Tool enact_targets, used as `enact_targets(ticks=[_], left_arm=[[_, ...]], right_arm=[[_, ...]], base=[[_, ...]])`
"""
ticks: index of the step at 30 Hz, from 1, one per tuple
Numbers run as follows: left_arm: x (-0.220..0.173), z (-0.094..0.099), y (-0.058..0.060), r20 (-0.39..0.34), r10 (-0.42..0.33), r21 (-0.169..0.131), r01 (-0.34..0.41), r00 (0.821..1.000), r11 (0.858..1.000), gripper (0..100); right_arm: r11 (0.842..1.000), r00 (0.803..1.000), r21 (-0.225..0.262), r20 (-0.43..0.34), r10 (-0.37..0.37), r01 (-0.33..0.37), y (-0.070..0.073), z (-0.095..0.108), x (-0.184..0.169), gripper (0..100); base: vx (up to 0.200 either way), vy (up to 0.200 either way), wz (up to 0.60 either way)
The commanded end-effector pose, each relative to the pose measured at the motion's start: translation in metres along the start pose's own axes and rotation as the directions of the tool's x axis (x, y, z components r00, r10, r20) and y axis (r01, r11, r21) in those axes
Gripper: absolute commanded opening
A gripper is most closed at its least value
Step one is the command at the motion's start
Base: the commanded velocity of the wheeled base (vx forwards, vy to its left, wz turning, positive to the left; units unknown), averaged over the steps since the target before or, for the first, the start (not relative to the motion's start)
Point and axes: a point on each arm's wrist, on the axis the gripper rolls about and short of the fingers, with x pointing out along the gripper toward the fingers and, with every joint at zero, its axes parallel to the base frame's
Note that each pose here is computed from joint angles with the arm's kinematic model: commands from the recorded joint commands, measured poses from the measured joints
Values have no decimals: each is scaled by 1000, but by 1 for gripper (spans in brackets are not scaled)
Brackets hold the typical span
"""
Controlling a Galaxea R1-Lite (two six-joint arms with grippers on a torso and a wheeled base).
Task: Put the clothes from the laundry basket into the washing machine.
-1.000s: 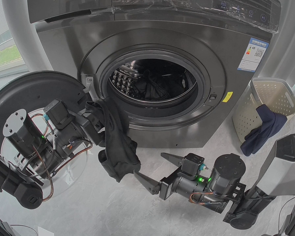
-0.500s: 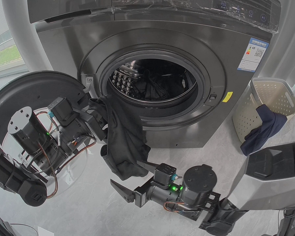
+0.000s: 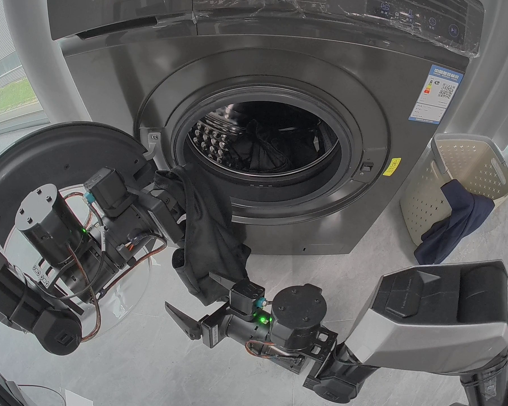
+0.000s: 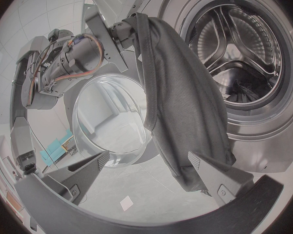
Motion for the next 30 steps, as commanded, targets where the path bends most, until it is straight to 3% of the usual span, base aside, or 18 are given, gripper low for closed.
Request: enact_targets(ticks=[1, 3, 7, 12, 19, 20, 30], left_arm=[[0, -1, 0, -4, 1, 0, -1, 1000, 1000, 0], [0, -1, 0, -4, 1, -2, -1, 1000, 1000, 0], [0, 0, 1, 0, 2, 1, -2, 1000, 1000, 0], [0, 0, 1, 1, 1, 1, -1, 1000, 1000, 0], [0, 0, 1, 1, 3, 2, -3, 1000, 1000, 0], [0, 0, 1, 1, 3, 2, -3, 1000, 1000, 0], [0, 0, 3, 0, 9, 3, -9, 1000, 1000, 0]], right_arm=[[1000, 1000, -1, 3, -10, 10, -5, -6, 11, 100], [1000, 1000, -1, 7, -17, 17, -8, -6, 15, 100], [997, 997, -41, 16, -72, 72, -31, -14, 28, 100], [992, 993, -47, 42, -111, 113, -48, -11, 34, 100], [990, 990, -47, 53, -131, 134, -57, -7, 37, 100], [990, 990, -47, 53, -131, 134, -57, -7, 37, 0], [989, 987, -42, 77, -141, 145, -54, 10, 30, 0]], base=[[0, 0, 0], [0, 0, 0], [0, 0, 0], [0, 0, 0], [0, 0, 0], [0, 0, 0], [0, 0, 0]])
